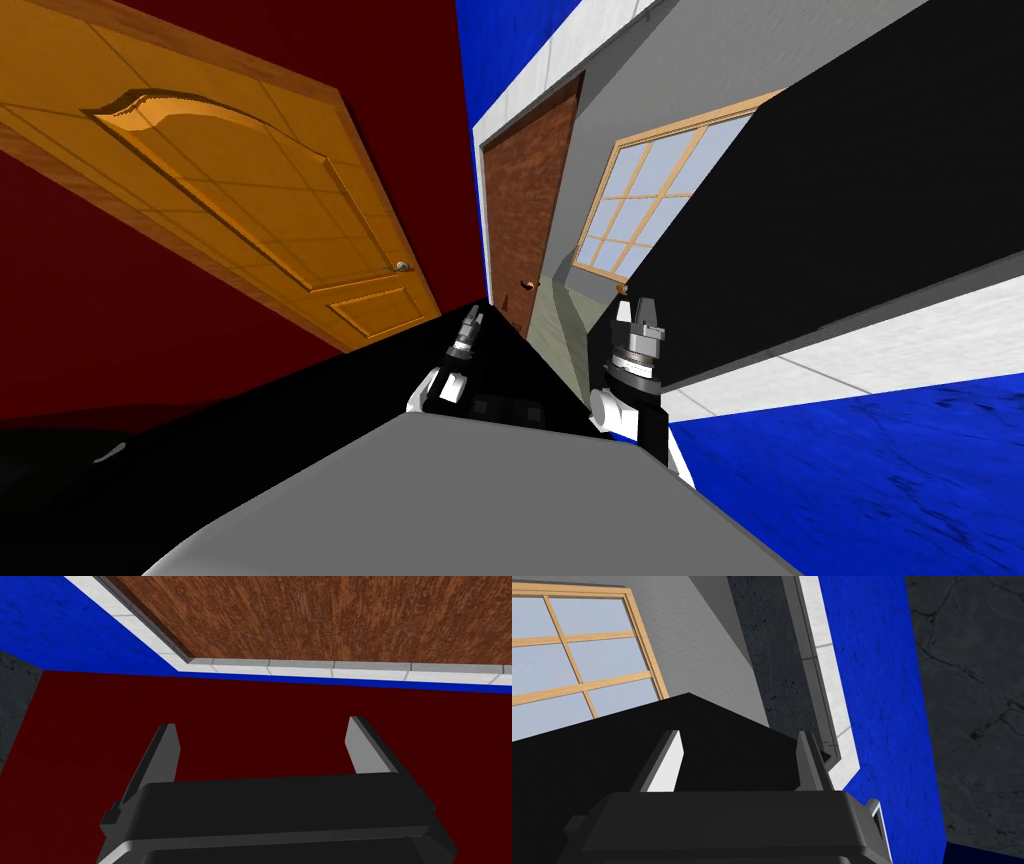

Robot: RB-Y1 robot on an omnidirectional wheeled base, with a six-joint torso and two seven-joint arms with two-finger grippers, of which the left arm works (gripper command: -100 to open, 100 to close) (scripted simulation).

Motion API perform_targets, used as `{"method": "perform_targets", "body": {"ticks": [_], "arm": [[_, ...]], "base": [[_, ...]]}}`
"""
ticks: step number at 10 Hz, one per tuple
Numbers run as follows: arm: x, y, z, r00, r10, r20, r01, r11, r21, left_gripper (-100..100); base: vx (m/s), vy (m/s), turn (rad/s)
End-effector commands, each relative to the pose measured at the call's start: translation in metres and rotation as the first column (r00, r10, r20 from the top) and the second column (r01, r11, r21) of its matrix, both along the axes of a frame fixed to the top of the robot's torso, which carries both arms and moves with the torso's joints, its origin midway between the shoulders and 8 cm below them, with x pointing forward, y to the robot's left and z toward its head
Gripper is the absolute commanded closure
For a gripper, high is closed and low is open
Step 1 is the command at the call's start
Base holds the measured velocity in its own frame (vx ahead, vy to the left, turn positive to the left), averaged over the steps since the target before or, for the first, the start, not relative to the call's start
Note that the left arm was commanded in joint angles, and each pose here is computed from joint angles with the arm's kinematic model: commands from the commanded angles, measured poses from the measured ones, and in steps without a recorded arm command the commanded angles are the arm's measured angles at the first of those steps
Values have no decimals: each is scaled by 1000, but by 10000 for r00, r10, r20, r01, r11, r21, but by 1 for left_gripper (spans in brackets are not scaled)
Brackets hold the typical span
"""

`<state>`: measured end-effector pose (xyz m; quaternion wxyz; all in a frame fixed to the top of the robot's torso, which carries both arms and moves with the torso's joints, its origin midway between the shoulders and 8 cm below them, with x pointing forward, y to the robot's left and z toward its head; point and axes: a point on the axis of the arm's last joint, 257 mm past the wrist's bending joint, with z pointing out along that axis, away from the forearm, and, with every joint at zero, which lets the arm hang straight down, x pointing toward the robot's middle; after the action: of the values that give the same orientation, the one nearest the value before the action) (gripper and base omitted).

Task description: Push the door open

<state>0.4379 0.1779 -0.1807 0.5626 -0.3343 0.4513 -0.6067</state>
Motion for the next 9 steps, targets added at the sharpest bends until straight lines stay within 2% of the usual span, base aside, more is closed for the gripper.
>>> {"method": "perform_targets", "body": {"ticks": [1,5,6,8,9], "arm": [[1,-6,-9,9998,-128,-143,128,9999,1,-100],[5,-18,-30,9978,-435,-492,436,9990,15,-100],[7,-25,-40,9961,-586,-666,589,9983,15,-100],[8,-31,-50,9937,-737,-839,741,9972,18,-100],[9,-37,-61,9909,-888,-1012,895,9960,22,-100]], "base": [[93,23,-61],[94,28,-59],[105,57,-98],[126,37,-75],[143,39,-99]]}}
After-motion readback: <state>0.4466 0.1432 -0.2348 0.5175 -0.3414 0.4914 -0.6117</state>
